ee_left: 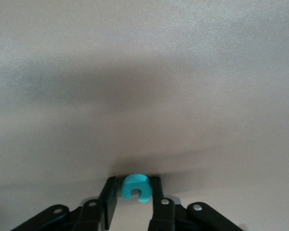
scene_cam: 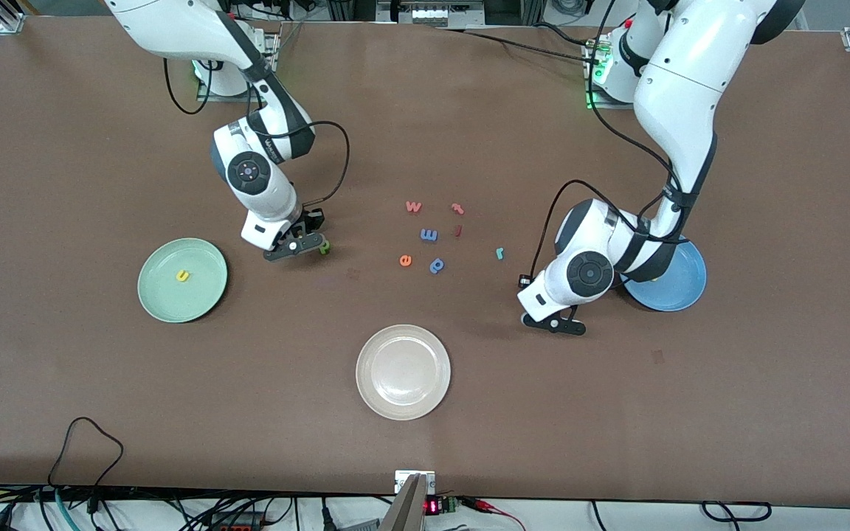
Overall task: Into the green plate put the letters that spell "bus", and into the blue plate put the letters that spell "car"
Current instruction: 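Grasp the yellow s with the right gripper while the left gripper grasps cyan letter, then release the yellow s on the green plate while the left gripper releases on blue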
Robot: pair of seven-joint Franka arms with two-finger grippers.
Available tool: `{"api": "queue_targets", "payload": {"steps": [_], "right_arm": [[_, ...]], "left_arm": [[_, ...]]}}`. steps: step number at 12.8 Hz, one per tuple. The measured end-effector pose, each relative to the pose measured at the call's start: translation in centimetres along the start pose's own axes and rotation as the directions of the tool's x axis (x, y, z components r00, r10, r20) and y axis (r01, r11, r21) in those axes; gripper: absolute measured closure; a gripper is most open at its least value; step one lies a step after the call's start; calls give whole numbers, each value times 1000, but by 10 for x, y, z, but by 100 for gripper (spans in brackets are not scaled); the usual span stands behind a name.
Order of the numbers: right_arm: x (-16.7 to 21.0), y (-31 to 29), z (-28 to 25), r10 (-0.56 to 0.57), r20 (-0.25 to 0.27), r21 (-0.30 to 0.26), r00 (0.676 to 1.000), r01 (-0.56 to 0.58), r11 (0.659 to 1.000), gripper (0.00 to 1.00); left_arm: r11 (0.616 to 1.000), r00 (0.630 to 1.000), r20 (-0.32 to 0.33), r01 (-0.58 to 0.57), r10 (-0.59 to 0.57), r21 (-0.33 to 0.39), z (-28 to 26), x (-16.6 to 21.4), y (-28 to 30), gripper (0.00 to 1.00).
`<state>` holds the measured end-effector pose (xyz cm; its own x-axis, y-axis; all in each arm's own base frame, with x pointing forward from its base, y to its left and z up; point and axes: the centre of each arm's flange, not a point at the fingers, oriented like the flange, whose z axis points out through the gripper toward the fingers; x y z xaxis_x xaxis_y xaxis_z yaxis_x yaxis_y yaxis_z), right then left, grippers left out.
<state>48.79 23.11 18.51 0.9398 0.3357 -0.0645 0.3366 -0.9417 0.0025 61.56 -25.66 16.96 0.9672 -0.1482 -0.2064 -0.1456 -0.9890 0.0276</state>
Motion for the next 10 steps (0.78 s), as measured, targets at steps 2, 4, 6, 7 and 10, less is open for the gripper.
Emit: {"api": "queue_targets", "payload": {"steps": [2, 4, 6, 7, 10], "right_arm": [[10, 50, -22, 26, -41, -1, 999, -26, 1000, 72], [9, 117, -42, 62, -69, -3, 996, -62, 998, 72], [0, 176, -47, 96, -76, -4, 992, -97, 995, 72], [-5, 196, -46, 115, -73, -2, 991, -116, 993, 72], [-11, 212, -37, 130, -55, -5, 990, -131, 991, 66]], "left_arm": [[1000, 1000, 1, 0, 0, 1, -1, 0, -1, 72], [1000, 1000, 2, 2, -2, 2, -2, 0, -2, 72], [999, 999, 31, 35, -35, 13, -13, 0, -23, 72], [997, 996, 57, 75, -76, 18, -28, 0, -52, 72], [985, 974, 145, 173, -171, 3, -74, -14, -171, 72]]}}
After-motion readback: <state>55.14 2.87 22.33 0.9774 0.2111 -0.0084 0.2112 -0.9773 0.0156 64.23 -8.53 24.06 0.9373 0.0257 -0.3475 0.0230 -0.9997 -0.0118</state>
